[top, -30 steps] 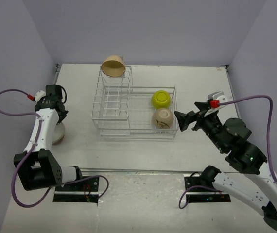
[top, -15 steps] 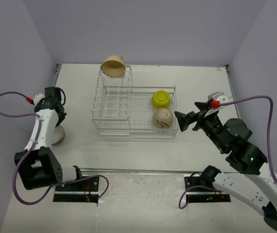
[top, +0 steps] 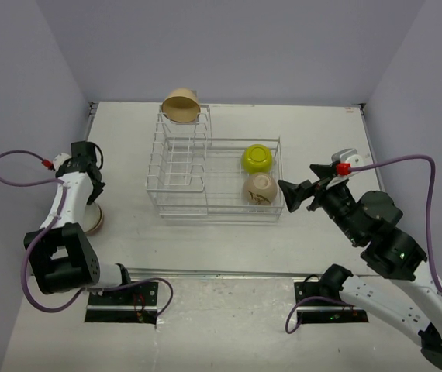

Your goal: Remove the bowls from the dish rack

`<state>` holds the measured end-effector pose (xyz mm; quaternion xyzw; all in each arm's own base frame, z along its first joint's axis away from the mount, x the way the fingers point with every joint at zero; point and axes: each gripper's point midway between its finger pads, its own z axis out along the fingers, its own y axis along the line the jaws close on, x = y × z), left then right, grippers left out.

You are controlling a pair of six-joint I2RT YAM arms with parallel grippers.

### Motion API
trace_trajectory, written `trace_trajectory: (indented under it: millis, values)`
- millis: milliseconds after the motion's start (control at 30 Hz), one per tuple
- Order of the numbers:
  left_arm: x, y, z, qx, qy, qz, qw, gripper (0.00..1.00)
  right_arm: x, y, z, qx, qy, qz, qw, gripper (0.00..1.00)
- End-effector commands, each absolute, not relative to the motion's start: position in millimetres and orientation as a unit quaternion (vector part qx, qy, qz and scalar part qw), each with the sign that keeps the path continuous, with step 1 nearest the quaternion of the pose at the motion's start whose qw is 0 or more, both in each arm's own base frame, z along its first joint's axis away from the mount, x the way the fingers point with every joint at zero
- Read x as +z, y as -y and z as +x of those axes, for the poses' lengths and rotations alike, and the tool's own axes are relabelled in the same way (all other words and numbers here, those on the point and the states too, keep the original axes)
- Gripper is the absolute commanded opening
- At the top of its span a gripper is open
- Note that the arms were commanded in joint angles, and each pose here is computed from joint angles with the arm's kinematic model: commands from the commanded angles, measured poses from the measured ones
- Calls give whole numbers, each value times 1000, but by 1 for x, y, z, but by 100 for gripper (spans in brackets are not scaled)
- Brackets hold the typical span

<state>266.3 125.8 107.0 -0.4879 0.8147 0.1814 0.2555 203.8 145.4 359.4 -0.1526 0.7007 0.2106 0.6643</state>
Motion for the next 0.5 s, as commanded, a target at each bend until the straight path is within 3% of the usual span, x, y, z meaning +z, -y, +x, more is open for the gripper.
trace_trajectory:
  millis: [0,200,267,467]
  values:
    - [111,-136,270,191,-804,-492,273,0,365,-148,204,214,-691,-159,672,99]
    - [114,-138,273,187,-801,-495,280,0,364,-150,205,216,-691,-161,670,99]
    - [116,-138,275,183,-800,-496,283,8,363,-151,205,216,-692,-162,669,99]
    - [136,-139,277,178,-790,-501,306,18,362,-153,206,217,-692,-165,668,99]
